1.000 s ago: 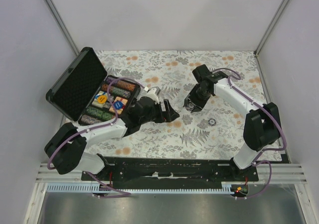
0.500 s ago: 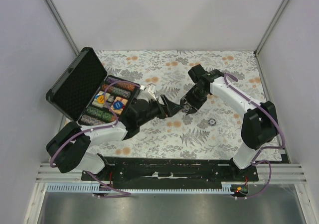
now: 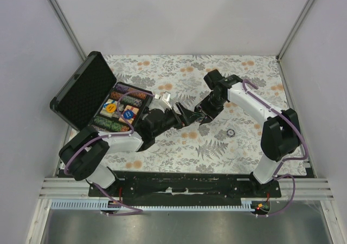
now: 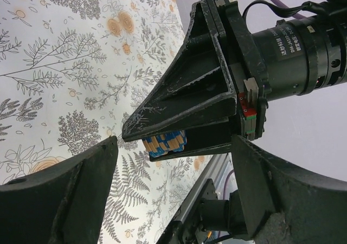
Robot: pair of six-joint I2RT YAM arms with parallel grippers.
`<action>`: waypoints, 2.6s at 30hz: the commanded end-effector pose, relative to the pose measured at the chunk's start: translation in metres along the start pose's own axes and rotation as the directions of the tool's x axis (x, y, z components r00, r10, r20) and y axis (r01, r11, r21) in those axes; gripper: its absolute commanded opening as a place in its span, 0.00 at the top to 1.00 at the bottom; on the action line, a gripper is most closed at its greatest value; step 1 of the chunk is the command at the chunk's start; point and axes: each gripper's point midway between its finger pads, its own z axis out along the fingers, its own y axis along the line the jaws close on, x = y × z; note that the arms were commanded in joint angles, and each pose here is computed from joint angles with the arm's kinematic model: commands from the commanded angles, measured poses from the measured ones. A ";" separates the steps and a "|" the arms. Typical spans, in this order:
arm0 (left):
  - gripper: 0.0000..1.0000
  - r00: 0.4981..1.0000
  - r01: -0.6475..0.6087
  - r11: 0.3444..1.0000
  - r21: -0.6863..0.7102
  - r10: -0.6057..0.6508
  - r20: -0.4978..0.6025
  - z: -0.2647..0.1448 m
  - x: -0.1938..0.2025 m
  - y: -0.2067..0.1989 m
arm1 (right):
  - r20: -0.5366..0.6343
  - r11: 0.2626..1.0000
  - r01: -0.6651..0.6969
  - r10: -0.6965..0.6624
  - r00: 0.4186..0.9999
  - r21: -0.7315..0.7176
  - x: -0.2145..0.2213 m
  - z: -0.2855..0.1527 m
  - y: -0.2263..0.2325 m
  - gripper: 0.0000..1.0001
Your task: Pack up texas hold em set
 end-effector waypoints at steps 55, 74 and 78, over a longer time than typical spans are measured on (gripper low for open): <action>0.98 0.987 0.150 0.988 -0.031 -0.148 0.065 0.014 -0.014 -0.004 | 0.069 1.000 0.006 -0.007 0.998 0.003 0.003 0.003 0.024 0.40; 0.98 0.983 -0.168 0.945 -0.281 0.138 -0.123 -0.034 -0.003 0.027 | 0.129 0.992 0.086 -0.073 0.989 -0.096 -0.046 -0.020 0.039 0.02; 0.98 0.942 -0.318 0.888 -0.332 0.254 -0.220 -0.069 -0.011 0.032 | 0.150 0.984 0.128 -0.109 0.983 -0.122 -0.068 -0.025 0.021 0.02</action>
